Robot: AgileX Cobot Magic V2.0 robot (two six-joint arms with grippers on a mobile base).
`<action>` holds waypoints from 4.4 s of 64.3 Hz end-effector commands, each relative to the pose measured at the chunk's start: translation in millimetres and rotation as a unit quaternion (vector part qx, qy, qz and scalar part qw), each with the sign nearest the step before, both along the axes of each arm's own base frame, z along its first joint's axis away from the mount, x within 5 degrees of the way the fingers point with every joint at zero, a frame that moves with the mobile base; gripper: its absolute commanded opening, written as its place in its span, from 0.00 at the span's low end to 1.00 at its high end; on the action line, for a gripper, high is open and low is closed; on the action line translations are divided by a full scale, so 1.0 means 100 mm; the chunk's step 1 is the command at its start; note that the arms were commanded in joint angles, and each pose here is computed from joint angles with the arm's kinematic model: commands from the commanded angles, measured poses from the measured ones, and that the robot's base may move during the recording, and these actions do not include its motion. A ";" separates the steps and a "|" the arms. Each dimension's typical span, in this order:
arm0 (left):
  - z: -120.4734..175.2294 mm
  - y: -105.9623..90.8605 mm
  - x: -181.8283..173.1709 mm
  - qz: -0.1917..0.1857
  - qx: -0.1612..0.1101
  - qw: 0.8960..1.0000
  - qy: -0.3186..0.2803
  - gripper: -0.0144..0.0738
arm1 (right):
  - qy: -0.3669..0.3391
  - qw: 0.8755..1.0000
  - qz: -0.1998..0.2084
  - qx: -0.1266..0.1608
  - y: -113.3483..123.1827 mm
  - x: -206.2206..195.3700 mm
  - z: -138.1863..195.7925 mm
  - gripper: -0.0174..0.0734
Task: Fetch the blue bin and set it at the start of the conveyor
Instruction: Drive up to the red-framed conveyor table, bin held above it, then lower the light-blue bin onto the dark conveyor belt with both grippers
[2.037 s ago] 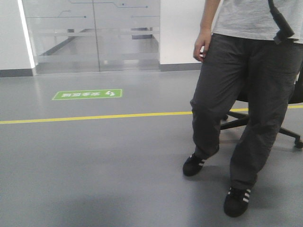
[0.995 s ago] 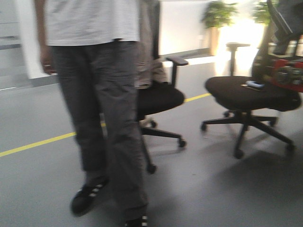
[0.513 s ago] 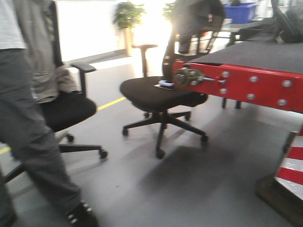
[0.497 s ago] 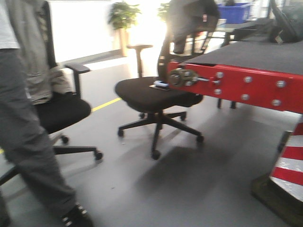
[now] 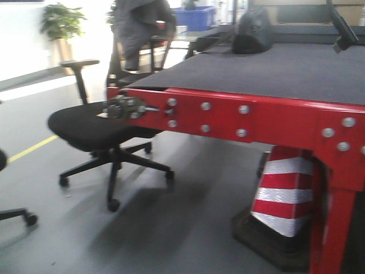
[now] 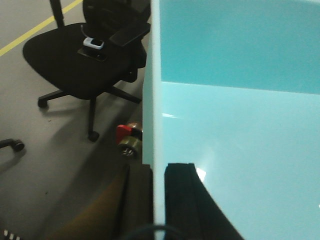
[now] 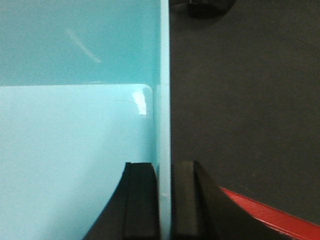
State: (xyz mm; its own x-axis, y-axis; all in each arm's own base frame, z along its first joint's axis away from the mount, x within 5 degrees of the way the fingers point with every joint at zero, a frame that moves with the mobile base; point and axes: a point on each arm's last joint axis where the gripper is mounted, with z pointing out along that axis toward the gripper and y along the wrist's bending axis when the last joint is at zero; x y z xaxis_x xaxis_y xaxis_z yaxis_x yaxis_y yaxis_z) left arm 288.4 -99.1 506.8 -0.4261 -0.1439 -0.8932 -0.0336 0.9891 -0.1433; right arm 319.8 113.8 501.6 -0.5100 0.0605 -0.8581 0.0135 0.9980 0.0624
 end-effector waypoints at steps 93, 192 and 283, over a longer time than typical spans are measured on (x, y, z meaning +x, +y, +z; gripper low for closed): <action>0.11 0.00 -0.04 -0.008 -0.010 0.999 -0.030 0.04 | -0.026 1.000 -0.004 -0.009 -0.04 -0.03 0.09 0.01; 0.11 0.00 -0.04 -0.008 -0.010 0.999 -0.030 0.04 | -0.009 1.000 -0.007 -0.009 -0.05 -0.05 0.07 0.01; -1.87 -0.33 0.73 -0.065 0.024 0.987 0.143 0.04 | 0.156 0.988 0.008 0.014 0.18 0.51 -1.98 0.01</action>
